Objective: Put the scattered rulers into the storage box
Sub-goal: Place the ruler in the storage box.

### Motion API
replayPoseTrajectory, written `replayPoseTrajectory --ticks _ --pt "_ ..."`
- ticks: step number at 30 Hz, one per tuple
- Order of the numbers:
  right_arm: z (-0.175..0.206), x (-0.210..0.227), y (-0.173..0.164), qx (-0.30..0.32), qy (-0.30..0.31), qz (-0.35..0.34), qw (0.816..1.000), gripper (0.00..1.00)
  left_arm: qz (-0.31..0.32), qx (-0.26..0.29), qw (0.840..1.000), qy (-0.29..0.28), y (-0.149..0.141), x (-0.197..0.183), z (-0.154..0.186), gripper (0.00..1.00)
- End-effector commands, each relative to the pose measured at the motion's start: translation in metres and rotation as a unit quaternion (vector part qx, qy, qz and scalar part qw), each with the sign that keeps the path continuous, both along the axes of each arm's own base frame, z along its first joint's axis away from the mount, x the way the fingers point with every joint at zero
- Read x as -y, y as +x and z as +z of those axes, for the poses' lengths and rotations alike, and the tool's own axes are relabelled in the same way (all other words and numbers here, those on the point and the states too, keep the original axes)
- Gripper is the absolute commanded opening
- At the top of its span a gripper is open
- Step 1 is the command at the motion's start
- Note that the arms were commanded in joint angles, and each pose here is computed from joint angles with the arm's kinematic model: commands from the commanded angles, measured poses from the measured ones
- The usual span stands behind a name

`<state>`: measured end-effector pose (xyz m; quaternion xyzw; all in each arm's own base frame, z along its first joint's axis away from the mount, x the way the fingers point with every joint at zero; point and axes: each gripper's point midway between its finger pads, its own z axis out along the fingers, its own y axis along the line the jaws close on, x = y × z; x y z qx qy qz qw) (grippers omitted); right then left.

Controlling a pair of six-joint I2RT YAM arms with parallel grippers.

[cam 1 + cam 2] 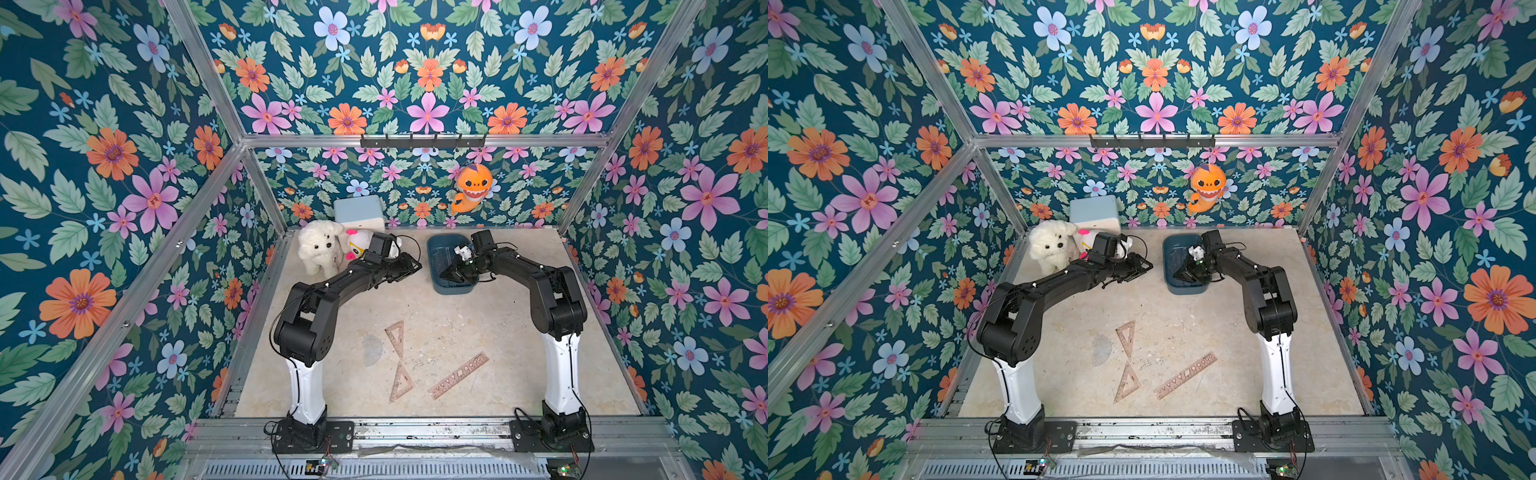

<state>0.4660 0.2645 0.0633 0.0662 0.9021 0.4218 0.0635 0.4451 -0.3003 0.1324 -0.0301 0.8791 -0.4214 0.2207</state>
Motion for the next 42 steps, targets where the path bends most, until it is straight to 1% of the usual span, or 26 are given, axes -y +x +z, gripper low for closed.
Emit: replayPoseTrajectory --ticks 1,2,3,6,9,22,27,30,38,42 --pt "-0.004 0.000 0.000 -0.003 -0.005 0.001 1.000 0.00 -0.006 0.008 1.000 0.000 0.001 -0.001 0.002 0.42" --pt "-0.003 0.000 0.001 -0.003 -0.005 0.001 1.000 0.00 -0.007 0.007 1.000 -0.001 0.000 0.000 0.002 0.42" --pt "-0.003 0.000 0.001 -0.003 -0.006 0.000 1.000 0.02 -0.007 0.007 1.000 -0.002 0.000 0.000 0.002 0.42" --pt "-0.005 0.000 0.001 -0.004 -0.011 0.001 1.000 0.12 -0.007 0.010 1.000 -0.003 -0.001 -0.001 0.003 0.42" --pt "-0.002 0.002 0.001 -0.003 -0.017 0.001 1.000 0.18 -0.007 0.010 1.000 -0.005 0.000 -0.001 0.003 0.42" --pt "0.019 0.012 0.003 0.017 -0.061 0.004 0.998 0.38 -0.007 0.015 1.000 -0.007 0.001 -0.001 0.007 0.42" --pt "0.017 0.011 0.000 0.010 -0.064 0.010 0.998 0.38 -0.007 0.017 1.000 -0.008 0.001 -0.001 0.008 0.42" --pt "0.016 0.009 -0.004 0.005 -0.075 0.017 0.997 0.40 -0.007 0.018 1.000 -0.007 0.001 -0.001 0.009 0.42" --pt "0.015 0.017 -0.008 0.004 -0.140 0.028 0.990 0.45 -0.007 0.018 1.000 -0.005 0.001 -0.002 0.009 0.42" --pt "0.022 0.019 -0.008 0.008 -0.156 0.029 0.987 0.45 -0.007 0.019 1.000 -0.002 0.001 -0.003 0.008 0.42"
